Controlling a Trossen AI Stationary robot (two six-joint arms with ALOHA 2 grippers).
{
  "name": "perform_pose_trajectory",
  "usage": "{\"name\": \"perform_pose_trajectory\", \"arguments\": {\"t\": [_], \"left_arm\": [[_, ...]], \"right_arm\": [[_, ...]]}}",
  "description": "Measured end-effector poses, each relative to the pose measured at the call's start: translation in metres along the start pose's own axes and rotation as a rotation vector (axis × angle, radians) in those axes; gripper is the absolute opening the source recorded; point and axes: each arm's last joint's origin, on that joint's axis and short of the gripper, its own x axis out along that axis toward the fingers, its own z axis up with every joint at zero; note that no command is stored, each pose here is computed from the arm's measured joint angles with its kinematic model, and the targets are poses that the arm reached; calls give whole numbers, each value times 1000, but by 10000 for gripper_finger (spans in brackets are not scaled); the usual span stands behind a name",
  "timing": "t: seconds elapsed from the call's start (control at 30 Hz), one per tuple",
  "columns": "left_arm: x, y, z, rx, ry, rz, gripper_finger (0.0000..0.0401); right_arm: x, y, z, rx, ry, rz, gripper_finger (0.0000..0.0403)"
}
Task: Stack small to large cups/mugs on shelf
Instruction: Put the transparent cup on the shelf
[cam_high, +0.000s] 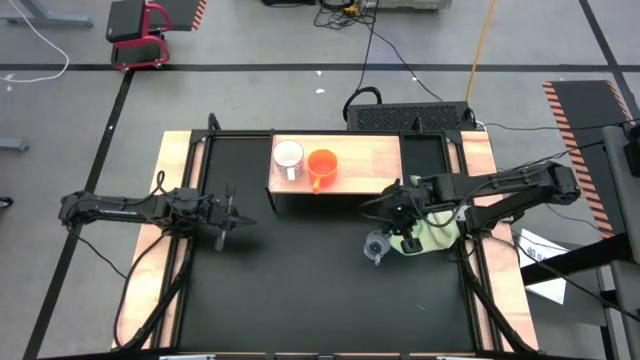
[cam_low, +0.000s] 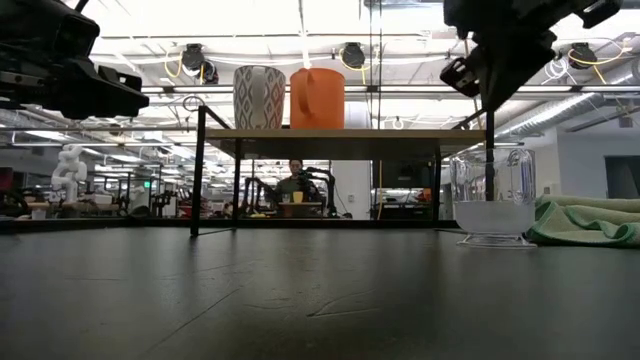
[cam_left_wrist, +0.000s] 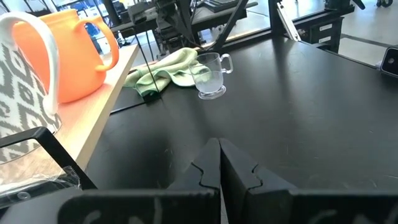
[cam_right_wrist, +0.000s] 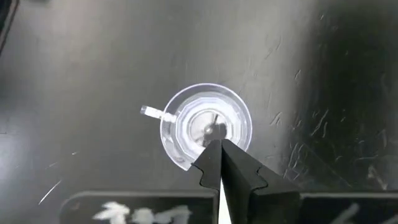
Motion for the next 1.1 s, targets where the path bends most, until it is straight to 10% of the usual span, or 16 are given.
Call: {"name": "perform_pose_trajectory", "arguments": {"t": [0.6,1.1], "left_arm": [[0,0,-1,0,14,-3,1],[0,0,-1,5,13,-3,1]], "right_arm": [[19,-4,5,31,56,7,4],[19,-13,4,104,57,-8,108]]}}
